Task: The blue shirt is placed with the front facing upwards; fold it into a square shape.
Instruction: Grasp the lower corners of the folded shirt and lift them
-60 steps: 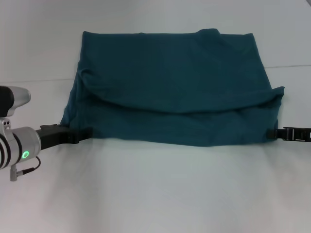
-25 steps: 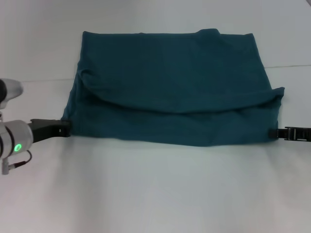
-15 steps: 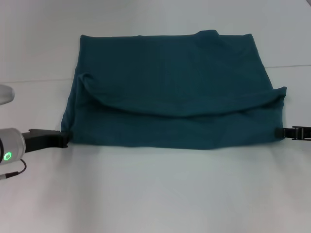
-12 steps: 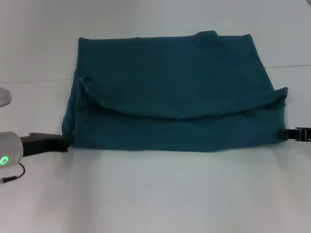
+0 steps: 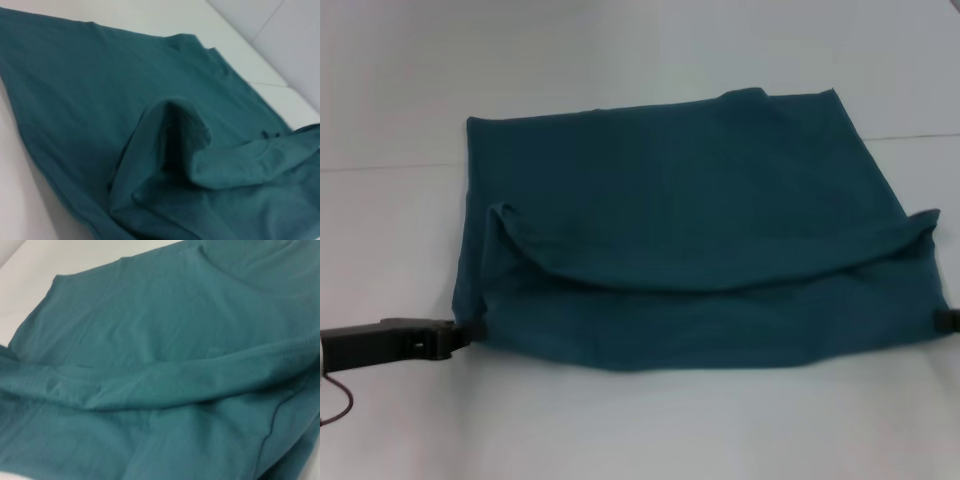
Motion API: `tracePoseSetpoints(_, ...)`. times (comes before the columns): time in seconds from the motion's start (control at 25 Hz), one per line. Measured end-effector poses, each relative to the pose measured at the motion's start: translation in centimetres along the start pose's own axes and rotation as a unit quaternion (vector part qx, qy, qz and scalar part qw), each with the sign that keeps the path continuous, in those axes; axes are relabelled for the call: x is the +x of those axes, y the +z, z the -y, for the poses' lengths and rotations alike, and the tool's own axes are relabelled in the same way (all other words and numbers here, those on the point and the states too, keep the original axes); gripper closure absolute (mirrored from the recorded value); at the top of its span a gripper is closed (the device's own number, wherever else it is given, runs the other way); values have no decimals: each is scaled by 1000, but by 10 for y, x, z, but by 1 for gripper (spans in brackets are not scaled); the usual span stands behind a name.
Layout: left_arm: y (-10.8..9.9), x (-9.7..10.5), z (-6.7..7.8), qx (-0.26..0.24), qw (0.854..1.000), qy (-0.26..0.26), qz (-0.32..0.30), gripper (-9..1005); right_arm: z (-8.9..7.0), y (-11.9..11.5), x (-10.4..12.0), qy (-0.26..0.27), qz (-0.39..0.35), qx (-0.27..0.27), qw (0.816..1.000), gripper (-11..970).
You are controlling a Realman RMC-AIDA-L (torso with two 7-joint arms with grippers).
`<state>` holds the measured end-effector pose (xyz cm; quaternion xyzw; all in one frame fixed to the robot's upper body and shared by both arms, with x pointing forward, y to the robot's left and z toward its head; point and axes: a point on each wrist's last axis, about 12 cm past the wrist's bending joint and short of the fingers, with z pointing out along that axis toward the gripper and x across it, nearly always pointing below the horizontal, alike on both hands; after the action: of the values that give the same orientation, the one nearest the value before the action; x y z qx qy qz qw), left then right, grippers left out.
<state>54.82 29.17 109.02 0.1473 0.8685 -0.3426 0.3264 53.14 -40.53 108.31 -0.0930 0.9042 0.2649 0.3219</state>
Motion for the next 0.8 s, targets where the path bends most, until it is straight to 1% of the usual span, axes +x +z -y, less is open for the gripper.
tracePoseSetpoints(0.2,-13,8,7,54,998,-8,-8,997,-3,-13,20,-26,-22,-24,999,871)
tracePoseSetpoints(0.32,-20,11,8,71,997,-16,-7,997,-4,-18,32,-35,-35,-32,998,870)
tracePoseSetpoints(0.56,-30,16,7,85,996,-25,-10,997,-3,-30,56,-36,-48,-36,998,867)
tracePoseSetpoints(0.8,-39,22,4,87,996,-33,-8,998,-1,-48,62,-36,-31,-32,998,865)
